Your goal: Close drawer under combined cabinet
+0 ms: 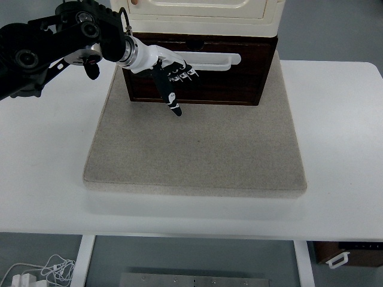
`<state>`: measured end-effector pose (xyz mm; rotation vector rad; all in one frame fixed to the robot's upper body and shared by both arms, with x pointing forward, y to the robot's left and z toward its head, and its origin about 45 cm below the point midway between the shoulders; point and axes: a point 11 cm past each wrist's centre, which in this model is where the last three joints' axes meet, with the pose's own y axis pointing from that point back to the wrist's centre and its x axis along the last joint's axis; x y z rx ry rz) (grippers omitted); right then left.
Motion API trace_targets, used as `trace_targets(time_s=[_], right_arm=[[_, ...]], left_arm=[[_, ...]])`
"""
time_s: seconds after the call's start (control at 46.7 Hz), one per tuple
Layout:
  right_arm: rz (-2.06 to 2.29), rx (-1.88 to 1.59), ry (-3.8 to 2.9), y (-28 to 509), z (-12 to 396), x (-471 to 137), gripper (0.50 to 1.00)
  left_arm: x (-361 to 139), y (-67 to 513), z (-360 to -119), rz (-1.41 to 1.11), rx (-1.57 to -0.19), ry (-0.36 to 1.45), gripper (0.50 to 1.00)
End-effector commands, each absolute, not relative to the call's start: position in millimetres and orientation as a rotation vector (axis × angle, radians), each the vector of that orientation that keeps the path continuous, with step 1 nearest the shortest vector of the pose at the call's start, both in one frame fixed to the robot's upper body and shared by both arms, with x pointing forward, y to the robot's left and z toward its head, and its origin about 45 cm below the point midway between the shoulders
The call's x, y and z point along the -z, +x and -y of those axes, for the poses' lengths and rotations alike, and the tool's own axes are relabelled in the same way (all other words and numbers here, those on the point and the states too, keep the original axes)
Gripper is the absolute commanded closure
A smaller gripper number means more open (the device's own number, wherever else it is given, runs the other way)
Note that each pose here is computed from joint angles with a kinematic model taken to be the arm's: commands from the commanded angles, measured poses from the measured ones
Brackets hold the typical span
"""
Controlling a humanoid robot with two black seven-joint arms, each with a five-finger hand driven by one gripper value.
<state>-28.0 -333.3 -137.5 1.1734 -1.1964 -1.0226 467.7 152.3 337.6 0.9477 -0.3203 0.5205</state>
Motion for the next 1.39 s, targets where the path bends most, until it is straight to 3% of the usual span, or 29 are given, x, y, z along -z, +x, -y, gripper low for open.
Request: trace_targets(time_s=[0.0,0.364,0.6,0.771,1.114,1.371], right_arm=[[1.196,1.024,1.172,-29,333,138,0.548],[1.197,1.023,1.174,-28,333,138,0.548],[1.197,1.023,1.174,-28,333,138,0.548],[1.197,1.023,1.174,-28,333,138,0.548],[1.197,1.023,1.174,-28,333,138,0.548],[1.197,1.023,1.174,-28,333,138,0.548]], left_arm=[[-344,468,-149,0.328,-0.521,0.93,0.5],[-352,466,-147,0.338,-0.511,0.899,0.5],[-435,434,-95,0.419,-0.385,0.591,0.5],[-516,424,-90,0.391,-0.397,0.309,0.5],[-632,421,-154,0.371,-0.502,-0.242,0.5],[-662,440,-222,0.307,-0.673,-0.489,0.5]])
